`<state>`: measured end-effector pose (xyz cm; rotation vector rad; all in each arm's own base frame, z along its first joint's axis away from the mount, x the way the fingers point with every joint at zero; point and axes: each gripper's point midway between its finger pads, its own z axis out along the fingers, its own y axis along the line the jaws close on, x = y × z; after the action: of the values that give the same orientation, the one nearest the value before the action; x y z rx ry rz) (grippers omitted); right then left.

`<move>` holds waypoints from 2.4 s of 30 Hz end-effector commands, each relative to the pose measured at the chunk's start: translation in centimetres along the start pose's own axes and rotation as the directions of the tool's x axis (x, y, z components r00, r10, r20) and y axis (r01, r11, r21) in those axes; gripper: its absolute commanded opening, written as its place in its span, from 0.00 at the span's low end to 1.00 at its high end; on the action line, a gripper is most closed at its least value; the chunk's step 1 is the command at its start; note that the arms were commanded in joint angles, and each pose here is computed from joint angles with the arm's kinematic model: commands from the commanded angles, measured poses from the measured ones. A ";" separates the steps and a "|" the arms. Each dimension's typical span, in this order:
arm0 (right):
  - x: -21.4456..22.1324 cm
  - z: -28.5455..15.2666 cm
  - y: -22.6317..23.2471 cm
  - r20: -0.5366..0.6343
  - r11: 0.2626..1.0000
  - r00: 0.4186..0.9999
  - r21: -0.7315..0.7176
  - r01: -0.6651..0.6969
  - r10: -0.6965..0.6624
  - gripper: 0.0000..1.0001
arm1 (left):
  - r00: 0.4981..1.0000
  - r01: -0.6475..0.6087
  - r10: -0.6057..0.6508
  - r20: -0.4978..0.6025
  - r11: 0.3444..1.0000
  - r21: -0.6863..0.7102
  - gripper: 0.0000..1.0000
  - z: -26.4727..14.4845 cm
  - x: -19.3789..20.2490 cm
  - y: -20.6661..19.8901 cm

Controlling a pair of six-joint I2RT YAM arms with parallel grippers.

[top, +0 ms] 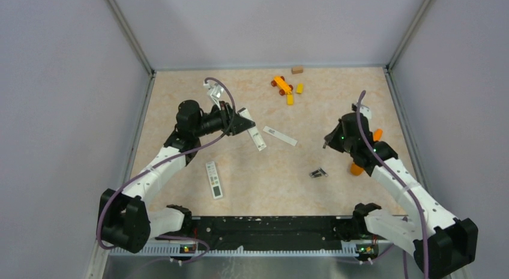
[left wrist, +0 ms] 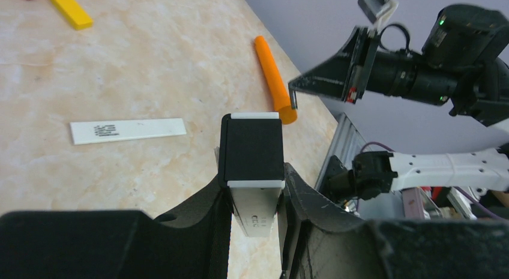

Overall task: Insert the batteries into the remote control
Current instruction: Pick up the battery from the center of the board, then load the battery into the remote control.

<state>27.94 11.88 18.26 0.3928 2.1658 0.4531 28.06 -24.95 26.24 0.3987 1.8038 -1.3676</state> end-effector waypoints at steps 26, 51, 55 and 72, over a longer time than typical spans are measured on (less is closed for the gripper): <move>-0.4 -12.3 26.2 0.483 0.569 0.824 -0.605 0.558 -0.295 0.00 | 0.986 0.167 -0.156 -0.060 0.943 0.289 0.00 -0.2 -3.7 -7.3; 3.3 -11.3 25.6 0.442 0.509 0.807 -0.626 0.591 -0.392 0.00 | 0.974 0.228 -0.216 -0.074 0.934 0.275 0.00 -0.3 -4.2 -7.5; 3.6 -10.9 25.2 0.433 0.517 0.807 -0.619 0.591 -0.403 0.00 | 0.974 0.226 -0.214 -0.073 0.933 0.280 0.00 -0.4 -4.3 -7.7; 4.0 -10.6 24.6 0.414 0.528 0.806 -0.610 0.591 -0.424 0.15 | 0.974 0.225 -0.216 -0.062 0.927 0.301 0.00 -0.6 -4.9 -8.1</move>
<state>20.35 33.31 32.16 -0.6247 1.6008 0.8083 25.57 -26.50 32.51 0.3085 1.8035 -1.8332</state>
